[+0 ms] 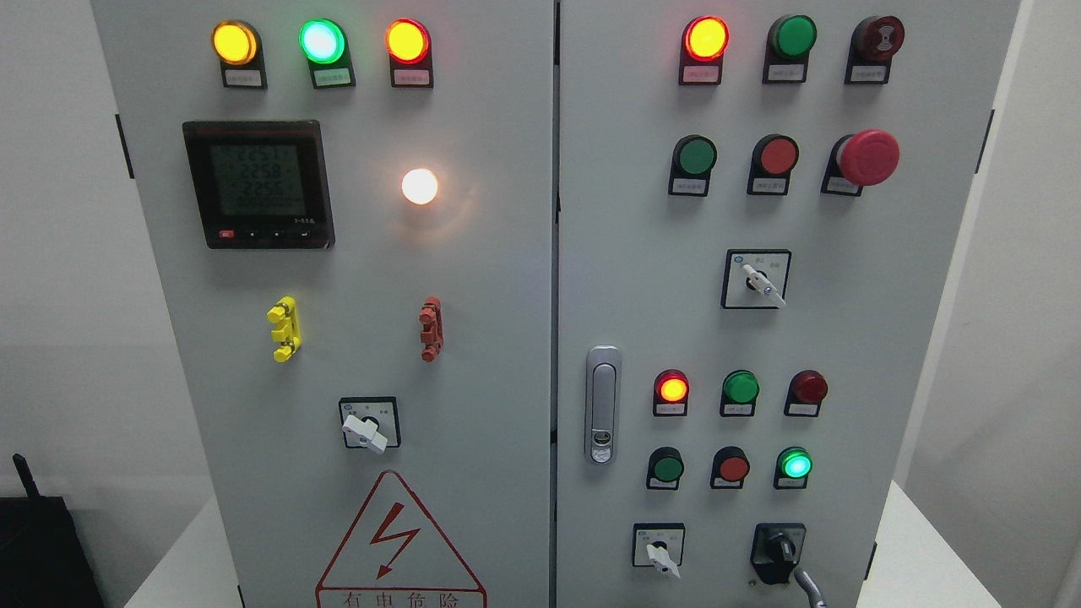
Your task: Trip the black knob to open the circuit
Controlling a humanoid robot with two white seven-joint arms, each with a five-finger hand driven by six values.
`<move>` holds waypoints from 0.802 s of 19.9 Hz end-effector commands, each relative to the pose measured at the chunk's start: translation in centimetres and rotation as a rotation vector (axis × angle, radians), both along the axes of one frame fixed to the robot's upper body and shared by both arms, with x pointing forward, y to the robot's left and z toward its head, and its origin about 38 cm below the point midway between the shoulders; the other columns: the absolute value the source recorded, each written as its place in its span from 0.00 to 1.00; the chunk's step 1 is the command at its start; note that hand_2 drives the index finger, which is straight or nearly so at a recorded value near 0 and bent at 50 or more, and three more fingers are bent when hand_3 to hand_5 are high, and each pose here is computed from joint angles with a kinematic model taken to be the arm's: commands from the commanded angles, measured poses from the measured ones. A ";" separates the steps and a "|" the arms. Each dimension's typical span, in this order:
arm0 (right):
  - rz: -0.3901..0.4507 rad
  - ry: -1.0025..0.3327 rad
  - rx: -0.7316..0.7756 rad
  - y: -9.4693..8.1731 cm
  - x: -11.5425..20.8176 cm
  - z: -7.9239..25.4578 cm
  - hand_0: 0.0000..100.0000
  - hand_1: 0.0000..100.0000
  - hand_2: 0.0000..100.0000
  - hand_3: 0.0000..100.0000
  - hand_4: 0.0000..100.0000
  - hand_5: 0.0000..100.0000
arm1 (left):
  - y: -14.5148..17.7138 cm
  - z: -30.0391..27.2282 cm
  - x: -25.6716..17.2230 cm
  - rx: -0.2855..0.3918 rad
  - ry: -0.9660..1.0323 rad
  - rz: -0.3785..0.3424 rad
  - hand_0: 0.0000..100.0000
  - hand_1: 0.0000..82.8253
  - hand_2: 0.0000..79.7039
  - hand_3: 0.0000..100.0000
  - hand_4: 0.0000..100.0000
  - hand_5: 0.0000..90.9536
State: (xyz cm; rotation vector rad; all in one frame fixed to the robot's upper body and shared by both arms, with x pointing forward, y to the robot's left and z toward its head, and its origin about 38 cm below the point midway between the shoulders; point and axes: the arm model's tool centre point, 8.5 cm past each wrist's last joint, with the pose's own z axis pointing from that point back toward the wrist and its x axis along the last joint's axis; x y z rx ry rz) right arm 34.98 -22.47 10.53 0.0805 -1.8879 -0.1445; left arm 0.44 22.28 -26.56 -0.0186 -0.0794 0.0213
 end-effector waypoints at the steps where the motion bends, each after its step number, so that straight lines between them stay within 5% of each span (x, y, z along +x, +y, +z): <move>1: -0.008 -0.051 0.002 -0.2 -0.4 1.4 1.00 0.89 0.00 1.00 0.98 0.97 | -0.1 0.0 0.2 -0.001 -0.004 0.004 0.12 0.47 0.00 0.00 0.00 0.00; 16: -0.038 -0.022 0.038 0.4 -4.0 0.5 0.99 0.83 0.00 1.00 0.91 0.92 | -0.1 0.0 0.2 -0.001 -0.004 0.004 0.12 0.47 0.00 0.00 0.00 0.00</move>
